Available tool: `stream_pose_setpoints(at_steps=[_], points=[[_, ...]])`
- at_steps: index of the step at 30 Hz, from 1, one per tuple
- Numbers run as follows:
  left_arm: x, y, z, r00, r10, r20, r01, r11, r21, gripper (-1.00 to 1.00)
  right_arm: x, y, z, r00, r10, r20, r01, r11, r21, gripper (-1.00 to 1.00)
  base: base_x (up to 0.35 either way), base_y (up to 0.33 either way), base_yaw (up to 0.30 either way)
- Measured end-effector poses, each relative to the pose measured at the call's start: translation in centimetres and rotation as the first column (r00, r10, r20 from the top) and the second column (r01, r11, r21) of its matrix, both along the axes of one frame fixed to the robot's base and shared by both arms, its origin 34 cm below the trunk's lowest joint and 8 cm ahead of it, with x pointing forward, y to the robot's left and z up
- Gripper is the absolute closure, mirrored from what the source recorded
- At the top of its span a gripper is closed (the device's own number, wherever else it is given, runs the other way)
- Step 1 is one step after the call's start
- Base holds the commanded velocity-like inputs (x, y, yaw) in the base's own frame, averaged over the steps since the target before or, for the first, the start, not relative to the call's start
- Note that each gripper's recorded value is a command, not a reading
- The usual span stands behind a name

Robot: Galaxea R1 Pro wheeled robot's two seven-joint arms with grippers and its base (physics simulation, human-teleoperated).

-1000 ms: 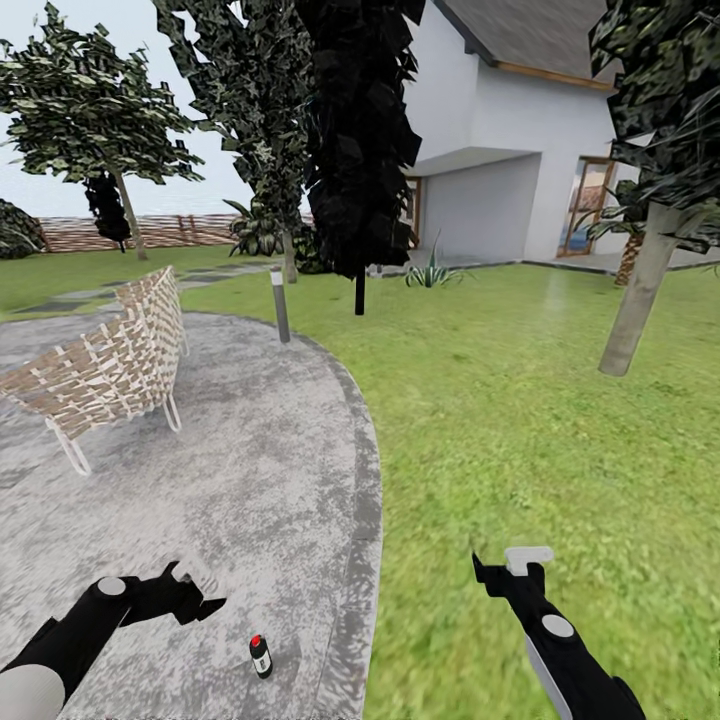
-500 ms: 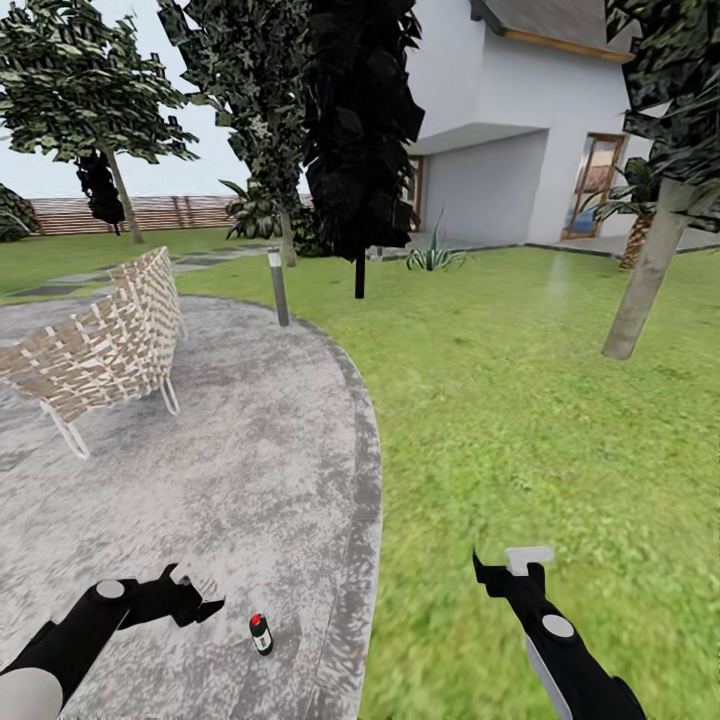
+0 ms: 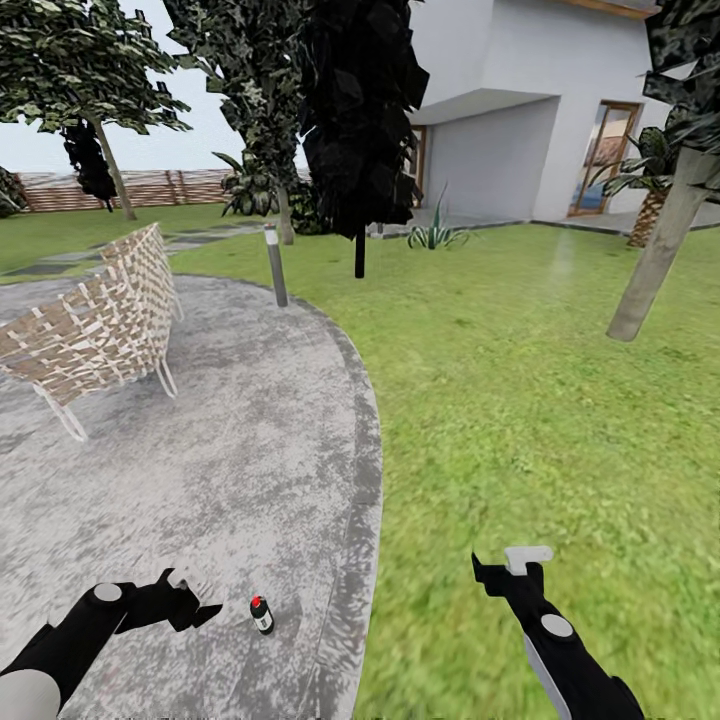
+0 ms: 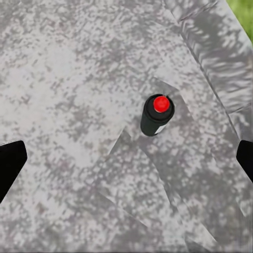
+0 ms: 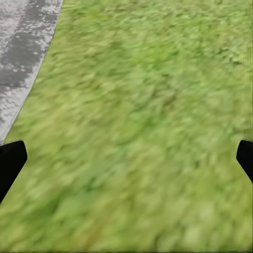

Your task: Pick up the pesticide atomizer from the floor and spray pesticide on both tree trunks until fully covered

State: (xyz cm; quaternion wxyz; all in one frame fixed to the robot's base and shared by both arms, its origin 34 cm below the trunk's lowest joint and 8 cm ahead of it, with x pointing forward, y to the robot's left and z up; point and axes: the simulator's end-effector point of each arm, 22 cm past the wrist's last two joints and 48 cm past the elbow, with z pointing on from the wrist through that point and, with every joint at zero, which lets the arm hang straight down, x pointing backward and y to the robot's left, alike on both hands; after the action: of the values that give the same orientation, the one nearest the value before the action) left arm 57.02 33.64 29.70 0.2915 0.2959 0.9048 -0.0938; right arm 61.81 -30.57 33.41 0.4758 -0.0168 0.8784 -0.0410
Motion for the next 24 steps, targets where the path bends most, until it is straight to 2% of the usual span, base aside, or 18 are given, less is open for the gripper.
stream_pose_setpoints(at_steps=[7,13,20,24], points=[[-0.5,-0.1,-1.4,1.000,-0.002,-0.025,0.002,1.000,-0.001,-1.00,-0.7,0.0,-1.8,0.999,0.002,-0.034,-0.002,1.000,-0.001,-1.00,0.000,0.000,0.000],[-0.5,-0.3,-1.4,1.000,-0.008,-0.020,0.008,1.000,-0.004,-1.00,-0.7,0.0,-1.8,0.999,0.002,-0.035,-0.002,1.000,-0.001,-1.00,0.011,0.001,0.000],[-0.4,-0.3,-1.3,1.000,-0.006,-0.018,0.006,1.000,-0.004,-1.00,-0.7,0.0,-1.8,0.999,0.002,-0.034,-0.002,1.000,-0.001,-1.00,0.243,0.078,0.000],[-0.4,-0.3,-1.3,1.000,-0.006,-0.017,0.006,1.000,-0.005,-1.00,-0.7,0.0,-1.8,0.999,0.002,-0.034,-0.002,1.000,-0.001,-1.00,0.095,0.034,0.000]])
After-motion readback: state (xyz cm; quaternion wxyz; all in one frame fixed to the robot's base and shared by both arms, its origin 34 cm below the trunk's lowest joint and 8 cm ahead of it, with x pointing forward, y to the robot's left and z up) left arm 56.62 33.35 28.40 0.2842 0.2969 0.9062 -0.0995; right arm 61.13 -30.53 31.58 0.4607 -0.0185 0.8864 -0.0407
